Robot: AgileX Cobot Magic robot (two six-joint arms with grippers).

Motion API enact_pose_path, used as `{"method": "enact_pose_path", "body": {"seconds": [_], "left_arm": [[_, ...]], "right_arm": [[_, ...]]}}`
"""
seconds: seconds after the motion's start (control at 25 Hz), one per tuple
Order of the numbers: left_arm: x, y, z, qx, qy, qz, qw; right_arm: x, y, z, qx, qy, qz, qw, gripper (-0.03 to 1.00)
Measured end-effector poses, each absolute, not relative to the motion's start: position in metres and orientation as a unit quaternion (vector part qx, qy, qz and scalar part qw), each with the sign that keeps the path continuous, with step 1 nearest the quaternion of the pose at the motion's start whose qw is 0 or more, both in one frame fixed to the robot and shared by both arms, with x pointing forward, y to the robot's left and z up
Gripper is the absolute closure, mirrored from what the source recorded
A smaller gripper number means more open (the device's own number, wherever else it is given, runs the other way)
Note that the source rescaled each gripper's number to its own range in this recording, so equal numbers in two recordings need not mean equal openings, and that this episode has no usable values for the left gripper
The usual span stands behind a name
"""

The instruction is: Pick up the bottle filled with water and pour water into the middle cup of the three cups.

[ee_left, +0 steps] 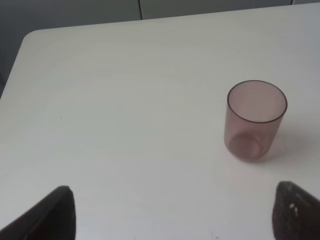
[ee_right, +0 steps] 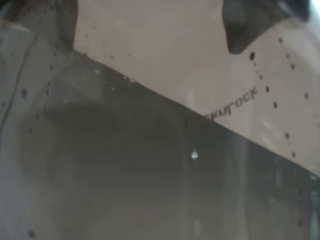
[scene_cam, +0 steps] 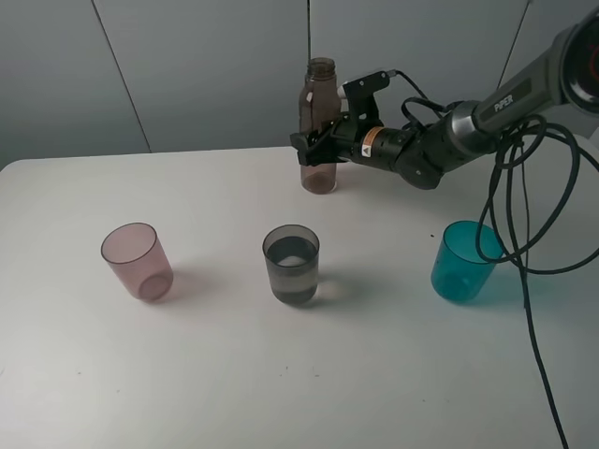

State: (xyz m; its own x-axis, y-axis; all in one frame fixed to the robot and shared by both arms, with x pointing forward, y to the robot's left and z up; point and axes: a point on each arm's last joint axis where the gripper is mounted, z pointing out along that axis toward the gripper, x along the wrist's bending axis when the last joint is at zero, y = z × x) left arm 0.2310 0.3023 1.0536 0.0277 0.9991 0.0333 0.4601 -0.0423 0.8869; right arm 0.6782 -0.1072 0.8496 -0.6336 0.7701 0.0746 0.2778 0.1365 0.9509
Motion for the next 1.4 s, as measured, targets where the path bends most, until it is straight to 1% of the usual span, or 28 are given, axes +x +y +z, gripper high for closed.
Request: {"method": "enact_pose_path", "body": {"seconds": [0.24, 0.28, 0.32, 0.4, 0.44, 0.48, 0.52, 0.64, 0.8, 1.12, 1.24, 1.4], "left_arm": [[0.231, 0.302, 1.054, 0.619, 0.590, 0.372, 0.362], [0.231, 0.302, 1.054, 0.619, 0.590, 0.372, 0.362], [0.231, 0.302, 1.054, 0.619, 0.590, 0.372, 0.362], [0.231, 0.302, 1.054, 0.619, 0.590, 0.372, 0.362], [0.231, 0.302, 1.054, 0.619, 0.590, 0.372, 0.362], [0.231, 0.302, 1.054, 0.619, 0.590, 0.372, 0.362], [0.231, 0.302, 1.054, 0.619, 0.590, 0.372, 0.362], [0.231, 0.302, 1.054, 0.619, 0.590, 0.372, 0.362], [0.231, 0.302, 1.054, 0.619, 0.590, 0.372, 0.362], [0.231, 0.302, 1.054, 0.619, 0.590, 0.372, 0.362], [0.231, 0.302, 1.054, 0.619, 0.590, 0.372, 0.362], [0.231, 0.302, 1.054, 0.619, 0.590, 0.372, 0.362]], "right_arm": [[0.677, -0.106, 0.849, 0.357, 0.724, 0.546, 0.224, 0.96], [0.677, -0.106, 0.849, 0.357, 0.724, 0.546, 0.224, 0.90], [0.677, -0.106, 0.849, 0.357, 0.724, 0.546, 0.224, 0.74], [0.677, -0.106, 0.849, 0.359, 0.726, 0.542, 0.224, 0.22], [0.677, -0.107, 0.848, 0.361, 0.728, 0.538, 0.224, 0.10], [0.677, -0.107, 0.847, 0.365, 0.731, 0.532, 0.224, 0.02], [0.677, -0.108, 0.845, 0.369, 0.735, 0.524, 0.224, -0.01], [0.678, -0.111, 0.845, 0.382, 0.746, 0.497, 0.226, -0.02], [0.672, -0.116, 0.863, 0.386, 0.753, 0.479, 0.235, -0.03], [0.630, -0.129, 0.900, 0.370, 0.770, 0.459, 0.242, -0.03], [0.613, -0.136, 0.921, 0.364, 0.770, 0.461, 0.251, -0.03], [0.590, -0.149, 0.969, 0.365, 0.763, 0.454, 0.281, -0.03]]}}
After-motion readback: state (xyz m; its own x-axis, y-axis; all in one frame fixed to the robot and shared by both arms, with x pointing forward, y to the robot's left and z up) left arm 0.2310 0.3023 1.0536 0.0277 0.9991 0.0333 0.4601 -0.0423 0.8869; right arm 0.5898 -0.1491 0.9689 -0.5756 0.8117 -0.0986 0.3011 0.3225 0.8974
